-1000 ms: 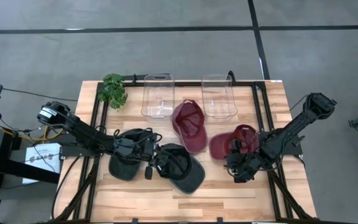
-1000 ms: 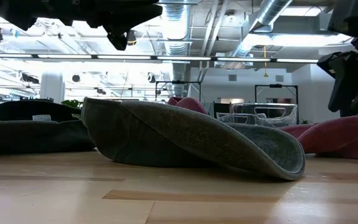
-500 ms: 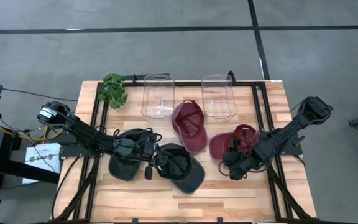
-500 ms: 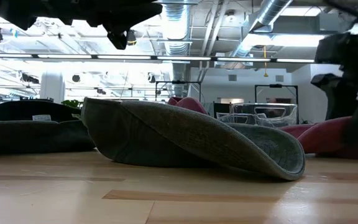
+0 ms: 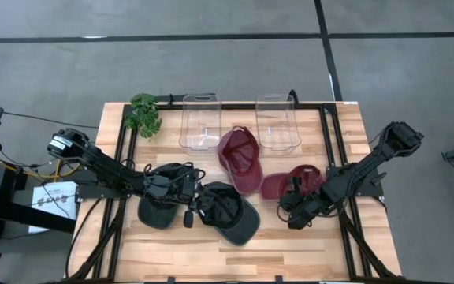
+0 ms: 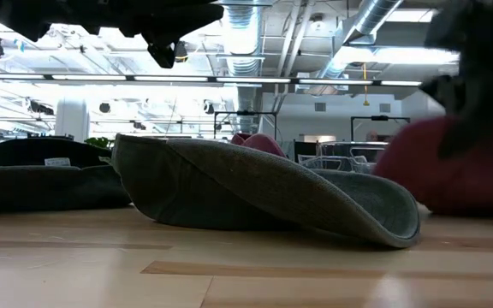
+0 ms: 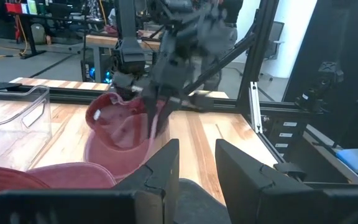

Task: Pick & Place hat
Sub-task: Put the right red cap into the right transparent bin

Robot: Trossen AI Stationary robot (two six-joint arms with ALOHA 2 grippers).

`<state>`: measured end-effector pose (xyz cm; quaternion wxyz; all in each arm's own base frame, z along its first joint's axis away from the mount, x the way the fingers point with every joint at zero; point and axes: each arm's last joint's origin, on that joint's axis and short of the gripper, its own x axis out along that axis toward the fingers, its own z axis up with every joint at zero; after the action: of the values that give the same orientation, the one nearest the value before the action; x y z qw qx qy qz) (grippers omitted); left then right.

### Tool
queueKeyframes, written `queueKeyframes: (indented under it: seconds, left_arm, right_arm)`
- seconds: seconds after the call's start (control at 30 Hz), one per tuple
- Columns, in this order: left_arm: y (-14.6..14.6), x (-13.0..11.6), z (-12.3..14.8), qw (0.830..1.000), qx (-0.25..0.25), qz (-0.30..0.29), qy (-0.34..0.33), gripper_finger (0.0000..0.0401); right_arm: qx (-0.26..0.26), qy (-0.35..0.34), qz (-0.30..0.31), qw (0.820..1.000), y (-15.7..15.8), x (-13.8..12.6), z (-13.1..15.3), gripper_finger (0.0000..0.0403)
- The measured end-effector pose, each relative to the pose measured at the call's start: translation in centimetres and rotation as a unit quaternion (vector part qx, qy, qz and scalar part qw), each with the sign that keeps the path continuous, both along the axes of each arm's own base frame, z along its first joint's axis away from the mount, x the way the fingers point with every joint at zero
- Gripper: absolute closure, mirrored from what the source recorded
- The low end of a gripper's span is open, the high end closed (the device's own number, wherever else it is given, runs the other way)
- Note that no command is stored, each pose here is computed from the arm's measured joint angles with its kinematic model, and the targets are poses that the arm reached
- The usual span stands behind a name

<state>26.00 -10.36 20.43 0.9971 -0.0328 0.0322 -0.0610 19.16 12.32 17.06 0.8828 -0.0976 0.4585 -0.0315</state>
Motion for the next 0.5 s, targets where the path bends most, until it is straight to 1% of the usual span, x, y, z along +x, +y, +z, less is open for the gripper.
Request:
queueKeyframes:
  seconds: [0.13, 0.27, 0.4, 0.5]
  left_arm:
    - [0.0, 0.0, 0.0, 1.0, 0.0, 0.0, 0.0, 0.0299]
    - [0.0, 0.0, 0.0, 1.0, 0.0, 0.0, 0.0, 0.0299]
    - [0.0, 0.0, 0.0, 1.0, 0.0, 0.0, 0.0, 0.0299]
    - [0.0, 0.0, 0.0, 1.0, 0.0, 0.0, 0.0, 0.0299]
  right_arm:
    - [-0.018, -0.06, 0.023, 0.998, 0.9, 0.3, 2.9, 0.0396]
    - [-0.053, -0.123, 0.034, 0.99, 1.4, 0.2, 5.8, 0.0397]
    - [-0.091, -0.191, 0.023, 0.977, 1.4, -0.3, 8.7, 0.0399]
    - [-0.115, -0.247, -0.002, 0.962, 1.1, -0.9, 10.7, 0.0399]
